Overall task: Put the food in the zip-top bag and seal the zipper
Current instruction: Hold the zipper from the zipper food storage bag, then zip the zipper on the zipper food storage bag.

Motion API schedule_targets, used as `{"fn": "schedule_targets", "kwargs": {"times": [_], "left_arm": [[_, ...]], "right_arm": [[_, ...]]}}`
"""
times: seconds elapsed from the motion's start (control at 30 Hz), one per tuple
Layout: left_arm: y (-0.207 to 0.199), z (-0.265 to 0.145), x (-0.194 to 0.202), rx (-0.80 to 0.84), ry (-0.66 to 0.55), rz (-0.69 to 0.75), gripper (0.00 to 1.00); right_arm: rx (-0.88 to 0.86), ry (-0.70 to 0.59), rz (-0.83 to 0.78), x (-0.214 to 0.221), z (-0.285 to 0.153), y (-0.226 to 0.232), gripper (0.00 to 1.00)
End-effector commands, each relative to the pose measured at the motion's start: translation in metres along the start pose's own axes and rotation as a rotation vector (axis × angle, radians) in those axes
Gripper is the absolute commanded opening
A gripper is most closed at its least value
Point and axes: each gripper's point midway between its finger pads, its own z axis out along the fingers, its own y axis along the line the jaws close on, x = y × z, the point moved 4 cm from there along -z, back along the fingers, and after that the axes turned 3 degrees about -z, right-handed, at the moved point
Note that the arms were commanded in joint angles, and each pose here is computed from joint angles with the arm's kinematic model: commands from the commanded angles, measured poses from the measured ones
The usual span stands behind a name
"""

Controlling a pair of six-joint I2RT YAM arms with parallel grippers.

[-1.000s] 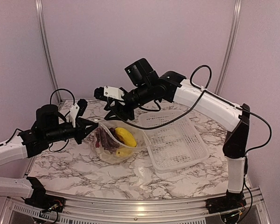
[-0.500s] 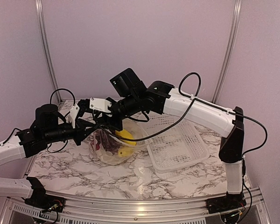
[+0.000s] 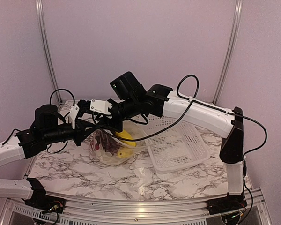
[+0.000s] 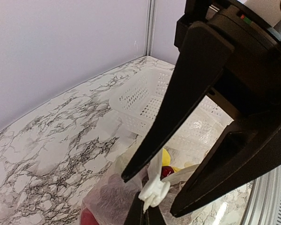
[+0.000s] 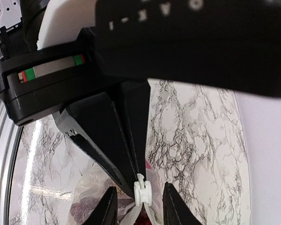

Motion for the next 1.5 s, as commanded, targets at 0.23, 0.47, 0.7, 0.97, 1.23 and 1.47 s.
{"fn": "schedule_targets", "kwargs": {"times": [0.23, 0.47, 0.7, 0.97, 1.23, 1.47], "left_arm": [[-0.003, -0.01, -0.022, -0.002, -0.082, 0.023, 0.0], [-0.002, -0.007, -0.018, -0.007, -0.072, 0.022, 0.0], [-0.001, -0.006, -0.016, -0.008, -0.065, 0.019, 0.0], [0.016, -0.014, -0.01, -0.144, -0.071, 0.035, 0.0], [0.03, -0.023, -0.009, -0.254, -0.096, 0.02, 0.0], [0.034, -0.027, -0.006, -0.273, -0.094, 0.022, 0.0]], "right_arm": [[0.037, -0.029, -0.006, -0.007, -0.008, -0.008, 0.2], [0.041, -0.046, 0.014, -0.012, -0.013, -0.01, 0.17], [0.046, -0.042, 0.026, -0.01, -0.013, -0.013, 0.03], [0.009, 0.026, 0.077, 0.015, -0.023, -0.019, 0.0], [-0.002, 0.176, 0.149, 0.076, -0.033, -0.025, 0.0], [0.043, 0.254, 0.197, 0.115, -0.056, -0.037, 0.0]]}}
